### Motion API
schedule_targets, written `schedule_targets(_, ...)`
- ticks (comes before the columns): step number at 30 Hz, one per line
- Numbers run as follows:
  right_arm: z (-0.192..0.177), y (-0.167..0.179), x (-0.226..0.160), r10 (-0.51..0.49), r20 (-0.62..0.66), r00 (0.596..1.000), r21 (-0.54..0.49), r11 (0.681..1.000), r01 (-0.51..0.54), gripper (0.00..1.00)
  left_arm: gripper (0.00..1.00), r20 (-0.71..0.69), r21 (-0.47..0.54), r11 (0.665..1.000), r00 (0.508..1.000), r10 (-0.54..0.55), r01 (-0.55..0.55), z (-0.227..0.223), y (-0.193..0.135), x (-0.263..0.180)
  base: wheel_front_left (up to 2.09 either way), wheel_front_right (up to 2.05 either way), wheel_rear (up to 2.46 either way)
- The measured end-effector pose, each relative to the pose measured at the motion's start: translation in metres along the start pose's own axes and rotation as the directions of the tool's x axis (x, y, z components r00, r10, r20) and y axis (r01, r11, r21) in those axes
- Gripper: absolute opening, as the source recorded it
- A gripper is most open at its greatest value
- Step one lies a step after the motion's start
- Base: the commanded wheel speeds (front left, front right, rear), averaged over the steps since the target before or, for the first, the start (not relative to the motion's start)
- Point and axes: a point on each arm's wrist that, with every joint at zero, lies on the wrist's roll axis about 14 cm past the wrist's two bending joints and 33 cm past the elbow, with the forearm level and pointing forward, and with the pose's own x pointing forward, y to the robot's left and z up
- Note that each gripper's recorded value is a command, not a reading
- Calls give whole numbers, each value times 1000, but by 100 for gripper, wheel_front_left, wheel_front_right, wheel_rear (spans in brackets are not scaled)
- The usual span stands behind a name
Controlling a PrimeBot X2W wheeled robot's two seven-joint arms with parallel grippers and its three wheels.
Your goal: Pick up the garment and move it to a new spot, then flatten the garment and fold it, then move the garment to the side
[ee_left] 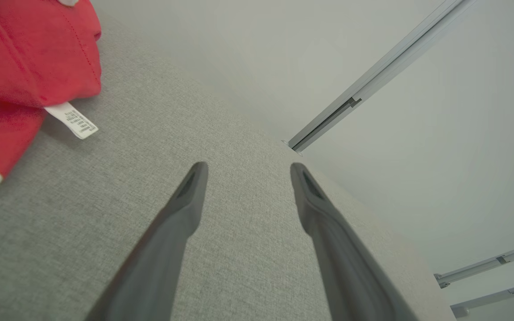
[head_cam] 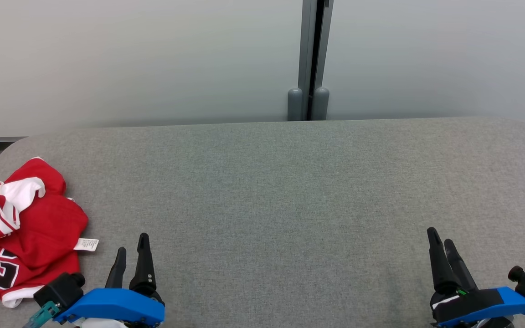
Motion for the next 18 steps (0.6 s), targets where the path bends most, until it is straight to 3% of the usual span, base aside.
schedule_targets(18, -5, 6, -1, 29, -21, 999, -206, 978, -33, 100, 100, 6, 236, 972, 1000, -22, 20, -4, -4, -4, 0, 0, 0)
